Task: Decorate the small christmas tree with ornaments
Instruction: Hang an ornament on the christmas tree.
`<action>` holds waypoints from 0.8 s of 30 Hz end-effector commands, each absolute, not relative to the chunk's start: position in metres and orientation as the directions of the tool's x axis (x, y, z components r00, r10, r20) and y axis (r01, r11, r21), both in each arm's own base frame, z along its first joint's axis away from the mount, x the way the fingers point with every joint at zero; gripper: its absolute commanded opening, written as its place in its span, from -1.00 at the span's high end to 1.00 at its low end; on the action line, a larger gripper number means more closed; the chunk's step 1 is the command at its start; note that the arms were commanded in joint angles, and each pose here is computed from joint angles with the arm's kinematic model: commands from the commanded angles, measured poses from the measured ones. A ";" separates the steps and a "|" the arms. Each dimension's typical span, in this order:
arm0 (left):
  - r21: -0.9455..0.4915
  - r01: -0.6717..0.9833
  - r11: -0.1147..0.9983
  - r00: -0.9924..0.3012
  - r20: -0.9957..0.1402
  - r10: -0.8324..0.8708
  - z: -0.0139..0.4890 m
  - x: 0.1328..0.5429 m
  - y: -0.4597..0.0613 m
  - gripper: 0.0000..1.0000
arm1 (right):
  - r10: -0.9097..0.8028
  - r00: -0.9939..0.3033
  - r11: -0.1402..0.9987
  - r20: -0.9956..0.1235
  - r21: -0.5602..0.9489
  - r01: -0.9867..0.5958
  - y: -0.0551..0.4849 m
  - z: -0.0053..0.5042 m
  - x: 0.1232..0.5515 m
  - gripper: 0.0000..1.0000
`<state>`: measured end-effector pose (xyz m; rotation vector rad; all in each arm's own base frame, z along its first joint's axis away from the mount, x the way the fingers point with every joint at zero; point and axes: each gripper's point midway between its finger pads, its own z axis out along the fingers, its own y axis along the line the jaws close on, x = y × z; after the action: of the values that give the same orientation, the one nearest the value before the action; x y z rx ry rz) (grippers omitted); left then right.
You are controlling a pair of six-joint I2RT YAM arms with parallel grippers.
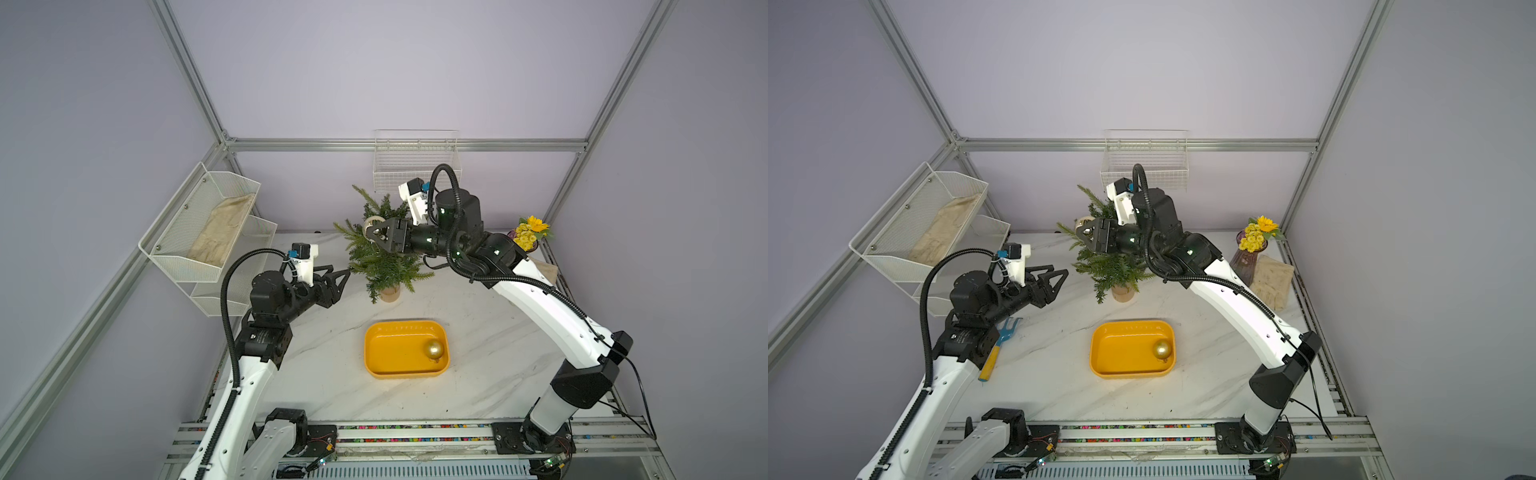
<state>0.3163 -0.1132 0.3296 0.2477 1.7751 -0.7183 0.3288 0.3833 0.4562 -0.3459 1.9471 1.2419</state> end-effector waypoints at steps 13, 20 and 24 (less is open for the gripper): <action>-0.224 0.655 0.722 -0.109 -0.973 -0.203 0.436 0.350 -0.139 -0.19 | 0.254 -0.588 0.489 -0.768 0.626 -0.607 0.374 0.483 0.384 0.03; -0.220 0.671 0.708 -0.104 -0.973 -0.204 0.443 0.364 -0.152 -0.19 | 0.246 -0.592 0.471 -0.768 0.628 -0.619 0.378 0.484 0.385 0.03; -0.221 0.678 0.701 -0.106 -0.973 -0.204 0.445 0.370 -0.158 -0.16 | 0.233 -0.605 0.458 -0.761 0.635 -0.622 0.381 0.480 0.385 0.03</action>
<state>0.3758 -0.1553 0.3782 0.3735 1.6696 -0.7960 0.3891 0.3787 0.4683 -0.2974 1.8875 1.2281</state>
